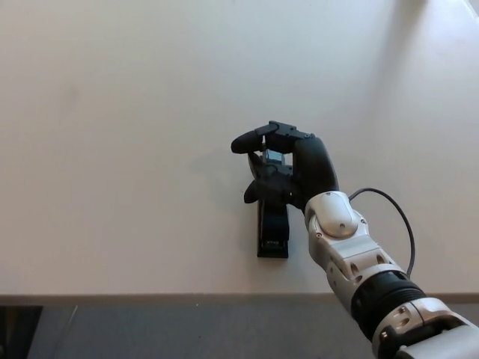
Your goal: The robot uses its right hand to press on the stapler that is in the middle of the desk
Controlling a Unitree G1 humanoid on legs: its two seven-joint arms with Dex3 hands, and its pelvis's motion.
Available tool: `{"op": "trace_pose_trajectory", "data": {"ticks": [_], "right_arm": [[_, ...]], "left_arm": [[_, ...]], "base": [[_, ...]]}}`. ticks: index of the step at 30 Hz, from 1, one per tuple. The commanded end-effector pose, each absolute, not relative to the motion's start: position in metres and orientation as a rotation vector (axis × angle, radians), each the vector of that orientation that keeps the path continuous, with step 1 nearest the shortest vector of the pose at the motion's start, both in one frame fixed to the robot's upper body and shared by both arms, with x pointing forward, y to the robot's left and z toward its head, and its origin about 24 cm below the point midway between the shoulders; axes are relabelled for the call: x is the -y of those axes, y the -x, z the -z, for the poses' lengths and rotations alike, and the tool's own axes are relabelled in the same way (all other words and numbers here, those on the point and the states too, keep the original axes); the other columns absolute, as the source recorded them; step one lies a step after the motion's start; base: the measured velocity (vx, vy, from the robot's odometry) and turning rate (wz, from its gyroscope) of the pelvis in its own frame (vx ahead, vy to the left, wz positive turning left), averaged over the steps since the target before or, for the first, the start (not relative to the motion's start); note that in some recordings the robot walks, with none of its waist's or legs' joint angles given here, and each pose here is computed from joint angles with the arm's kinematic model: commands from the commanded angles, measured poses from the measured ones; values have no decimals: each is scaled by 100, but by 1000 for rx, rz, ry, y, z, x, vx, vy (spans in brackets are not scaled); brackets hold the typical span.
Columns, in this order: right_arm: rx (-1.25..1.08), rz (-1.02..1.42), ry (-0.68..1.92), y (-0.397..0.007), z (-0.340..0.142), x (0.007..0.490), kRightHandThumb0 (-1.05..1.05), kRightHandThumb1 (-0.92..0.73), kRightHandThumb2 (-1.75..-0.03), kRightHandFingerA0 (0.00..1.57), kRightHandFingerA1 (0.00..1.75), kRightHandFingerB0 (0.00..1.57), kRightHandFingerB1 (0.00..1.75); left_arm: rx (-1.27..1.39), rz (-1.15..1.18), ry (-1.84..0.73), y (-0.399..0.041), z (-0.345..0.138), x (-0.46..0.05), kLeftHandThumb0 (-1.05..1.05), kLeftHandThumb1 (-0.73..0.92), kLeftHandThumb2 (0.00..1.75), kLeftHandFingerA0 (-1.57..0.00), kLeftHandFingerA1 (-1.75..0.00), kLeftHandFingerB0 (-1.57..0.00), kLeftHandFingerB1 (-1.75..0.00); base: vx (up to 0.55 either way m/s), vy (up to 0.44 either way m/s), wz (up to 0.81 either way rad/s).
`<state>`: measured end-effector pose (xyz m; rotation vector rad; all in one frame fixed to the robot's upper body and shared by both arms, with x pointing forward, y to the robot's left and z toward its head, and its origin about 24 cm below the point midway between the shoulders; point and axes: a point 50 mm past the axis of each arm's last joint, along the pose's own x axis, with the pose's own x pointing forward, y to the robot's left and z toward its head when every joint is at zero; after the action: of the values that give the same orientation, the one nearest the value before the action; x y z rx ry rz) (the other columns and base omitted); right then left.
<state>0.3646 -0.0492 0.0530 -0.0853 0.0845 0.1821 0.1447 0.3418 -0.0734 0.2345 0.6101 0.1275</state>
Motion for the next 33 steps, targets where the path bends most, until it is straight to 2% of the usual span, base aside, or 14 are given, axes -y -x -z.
{"op": "trace_pose_trajectory", "data": {"ticks": [1,2,8,14,16,17,18,19,21,22,23,29,30,33], "right_arm": [[-198,-255,118,-337,-19,18,-17,-78,-66,105,139,78,111],[-219,-261,123,-334,-14,18,-20,-77,-64,103,142,74,120],[-367,-309,182,-308,23,17,-17,-77,-65,94,149,72,114],[-587,-366,265,-237,89,22,-14,-82,-65,96,141,74,117],[-642,-385,288,-211,105,24,-18,-80,-65,98,134,75,106],[-673,-394,299,-198,113,25,-17,-83,-64,97,136,73,111],[-691,-401,310,-189,118,27,-19,-80,-65,98,132,75,100],[-713,-409,317,-178,124,28,-19,-80,-64,100,128,78,91],[-752,-413,310,-161,132,31,-18,-81,-64,99,131,75,100],[-793,-411,313,-148,138,33,-19,-80,-64,98,137,72,110],[-827,-417,323,-134,143,35,-20,-80,-64,99,136,71,112],[-910,-437,322,-90,155,38,-20,-80,-64,99,136,71,112],[-964,-425,327,-79,160,46,-21,-80,-65,92,128,70,108],[-970,-410,330,-81,160,49,-21,-80,-64,92,124,72,103]], "left_arm": [[-600,-136,-262,-141,71,-347,-34,66,119,-5,-52,-4,-52],[-603,-140,-257,-140,71,-347,-34,66,119,-5,-51,-4,-51],[-613,-141,-258,-138,72,-348,-35,65,119,-4,-51,-3,-51],[-700,-113,-256,-93,87,-343,-34,68,120,-4,-52,-4,-51],[-743,-106,-255,-74,91,-341,-34,68,121,-5,-52,-4,-52],[-766,-97,-256,-63,93,-341,-63,86,91,-13,-49,-10,-46],[-782,-84,-283,-56,93,-341,-34,67,120,-4,-51,-4,-51],[-803,-63,-337,-47,93,-341,-63,90,68,-19,-43,-21,-43],[-830,-56,-369,-35,95,-340,-64,89,66,-21,-44,-19,-42],[-864,-49,-366,-25,96,-340,-64,89,68,-19,-42,-21,-42],[-897,-41,-359,-14,98,-340,-35,64,117,-3,-50,-3,-50],[-993,-28,-350,25,99,-335,-35,64,117,-3,-50,-3,-50],[-989,-80,-270,28,102,-332,-36,62,117,-3,-51,-3,-51],[-979,-91,-245,23,104,-331,-36,62,117,-3,-52,-3,-51]], "base": [[0,0,0],[0,0,0],[0,0,0],[0,0,0],[0,0,0],[0,0,0],[0,0,0],[0,0,0],[0,0,0],[0,0,0],[0,0,0],[0,0,0],[0,0,0],[0,0,0]]}}
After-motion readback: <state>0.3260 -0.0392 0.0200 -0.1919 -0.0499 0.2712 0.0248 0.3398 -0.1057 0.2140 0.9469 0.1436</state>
